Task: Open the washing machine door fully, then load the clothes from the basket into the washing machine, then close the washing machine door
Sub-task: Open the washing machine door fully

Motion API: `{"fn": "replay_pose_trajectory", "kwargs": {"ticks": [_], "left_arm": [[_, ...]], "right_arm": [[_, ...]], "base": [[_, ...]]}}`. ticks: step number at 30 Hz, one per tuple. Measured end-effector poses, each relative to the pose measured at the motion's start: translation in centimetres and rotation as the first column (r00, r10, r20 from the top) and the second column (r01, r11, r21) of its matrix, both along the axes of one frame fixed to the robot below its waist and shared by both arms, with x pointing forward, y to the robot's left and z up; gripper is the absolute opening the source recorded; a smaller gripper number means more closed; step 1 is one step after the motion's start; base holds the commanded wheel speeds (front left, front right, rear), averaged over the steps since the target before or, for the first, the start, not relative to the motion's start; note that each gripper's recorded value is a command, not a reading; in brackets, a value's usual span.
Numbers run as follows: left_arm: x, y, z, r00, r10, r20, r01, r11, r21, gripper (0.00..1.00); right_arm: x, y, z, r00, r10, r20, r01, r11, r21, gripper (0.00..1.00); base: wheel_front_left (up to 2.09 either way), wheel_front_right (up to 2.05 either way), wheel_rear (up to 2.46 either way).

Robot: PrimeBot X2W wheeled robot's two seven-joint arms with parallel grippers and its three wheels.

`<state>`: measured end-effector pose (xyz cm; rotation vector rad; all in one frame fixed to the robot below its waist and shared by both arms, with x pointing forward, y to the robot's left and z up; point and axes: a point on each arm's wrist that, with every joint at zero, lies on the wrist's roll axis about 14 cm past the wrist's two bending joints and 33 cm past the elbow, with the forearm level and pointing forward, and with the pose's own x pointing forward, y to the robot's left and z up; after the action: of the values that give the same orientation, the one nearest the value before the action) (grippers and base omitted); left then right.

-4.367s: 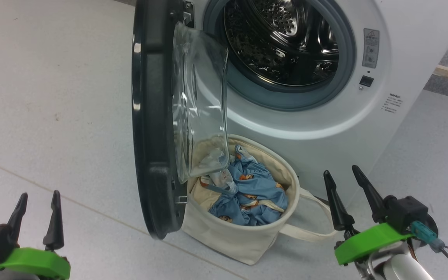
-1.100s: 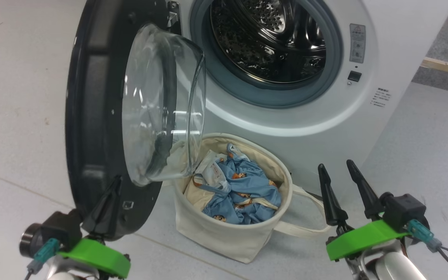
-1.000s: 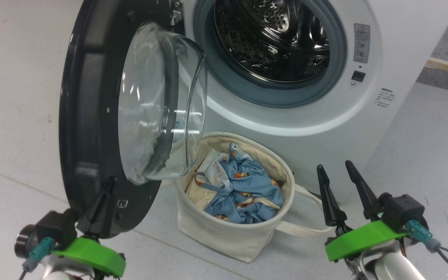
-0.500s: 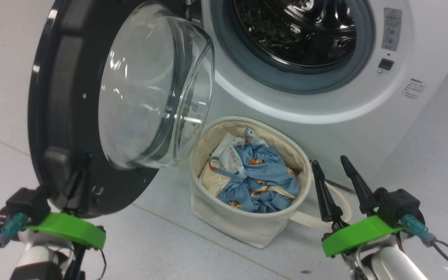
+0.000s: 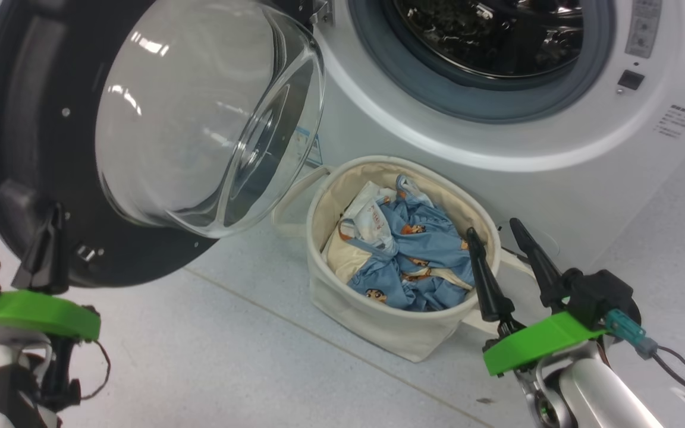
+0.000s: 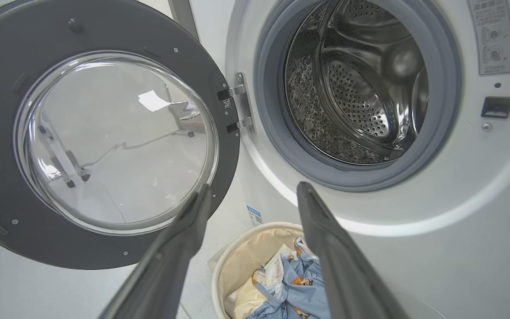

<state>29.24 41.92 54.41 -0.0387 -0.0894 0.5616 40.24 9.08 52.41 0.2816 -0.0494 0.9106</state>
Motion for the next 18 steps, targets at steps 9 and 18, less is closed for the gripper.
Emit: {"fn": "replay_pose_trajectory", "kwargs": {"ticks": [9,18], "left_arm": [[0.3,2.9,0.1,0.997,0.075,-0.018,-0.075,0.997,-0.01,0.0],[0.1,4.8,0.0,0.99,0.135,-0.037,-0.136,0.991,-0.017,0.0]], "right_arm": [[0.7,2.1,-0.3,0.998,0.056,-0.004,-0.056,0.998,0.018,1.0],[0.9,3.1,-0.9,0.996,0.086,-0.018,-0.086,0.996,0.022,1.0]], "base": [[0.0,0.0,0.0],[0.0,0.0,0.0]]}}
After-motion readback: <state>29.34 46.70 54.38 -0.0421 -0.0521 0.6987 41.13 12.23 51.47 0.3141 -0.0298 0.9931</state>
